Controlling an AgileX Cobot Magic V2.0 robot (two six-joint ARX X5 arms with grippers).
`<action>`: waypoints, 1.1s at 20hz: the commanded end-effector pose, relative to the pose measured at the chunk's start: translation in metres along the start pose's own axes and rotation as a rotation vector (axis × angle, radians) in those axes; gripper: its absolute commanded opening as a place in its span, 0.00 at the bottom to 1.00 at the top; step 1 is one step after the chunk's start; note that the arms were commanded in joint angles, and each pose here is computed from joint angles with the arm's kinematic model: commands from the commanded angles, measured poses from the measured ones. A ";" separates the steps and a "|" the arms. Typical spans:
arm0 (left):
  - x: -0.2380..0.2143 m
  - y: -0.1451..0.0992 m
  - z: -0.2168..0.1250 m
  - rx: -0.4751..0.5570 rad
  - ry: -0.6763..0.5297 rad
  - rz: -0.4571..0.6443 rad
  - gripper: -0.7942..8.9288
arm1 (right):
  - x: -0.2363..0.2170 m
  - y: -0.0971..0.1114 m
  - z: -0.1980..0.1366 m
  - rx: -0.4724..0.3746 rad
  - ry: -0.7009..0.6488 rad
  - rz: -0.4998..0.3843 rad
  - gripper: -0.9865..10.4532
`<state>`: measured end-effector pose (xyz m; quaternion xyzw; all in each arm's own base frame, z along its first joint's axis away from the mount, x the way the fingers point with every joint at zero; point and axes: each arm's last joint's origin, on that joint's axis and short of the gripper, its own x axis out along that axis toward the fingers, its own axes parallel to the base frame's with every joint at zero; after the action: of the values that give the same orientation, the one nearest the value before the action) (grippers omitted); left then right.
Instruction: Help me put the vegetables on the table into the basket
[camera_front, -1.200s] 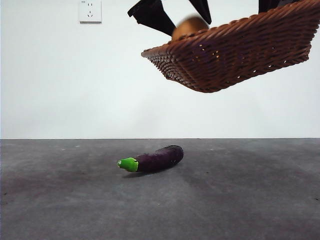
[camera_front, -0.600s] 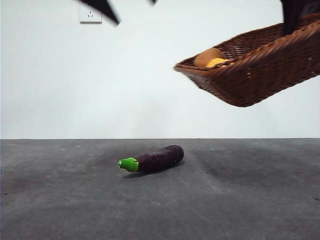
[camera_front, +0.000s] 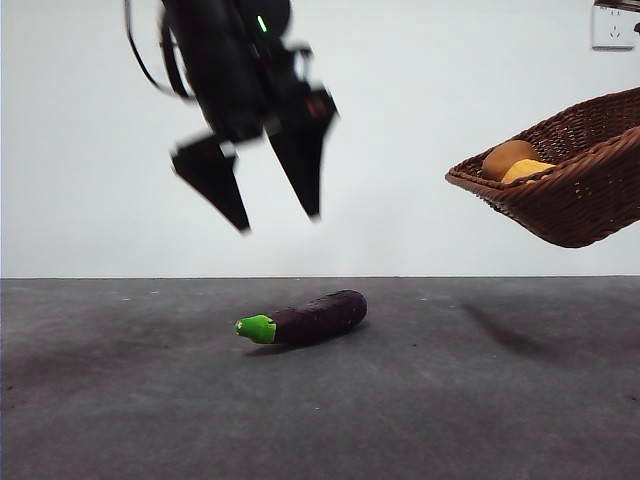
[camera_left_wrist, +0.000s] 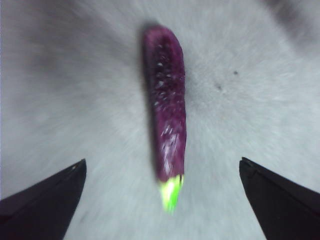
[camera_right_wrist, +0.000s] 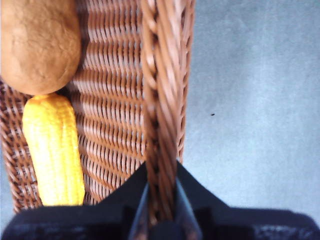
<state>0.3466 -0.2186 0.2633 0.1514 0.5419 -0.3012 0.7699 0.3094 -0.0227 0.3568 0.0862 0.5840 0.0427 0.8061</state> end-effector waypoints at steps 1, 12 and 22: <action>0.033 0.000 0.003 0.024 0.023 -0.010 0.66 | 0.004 -0.001 0.001 -0.008 0.007 0.009 0.08; 0.087 -0.003 0.002 0.001 0.092 -0.014 0.56 | 0.004 -0.001 0.001 -0.011 0.007 0.009 0.08; 0.100 -0.007 -0.001 0.030 0.139 0.034 0.10 | 0.004 -0.001 0.000 -0.023 0.017 0.010 0.08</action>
<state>0.3662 -0.2517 0.1807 0.1835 0.5781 -0.2824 0.7433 0.3093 -0.0231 0.3563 0.0782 0.5842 0.0484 0.8064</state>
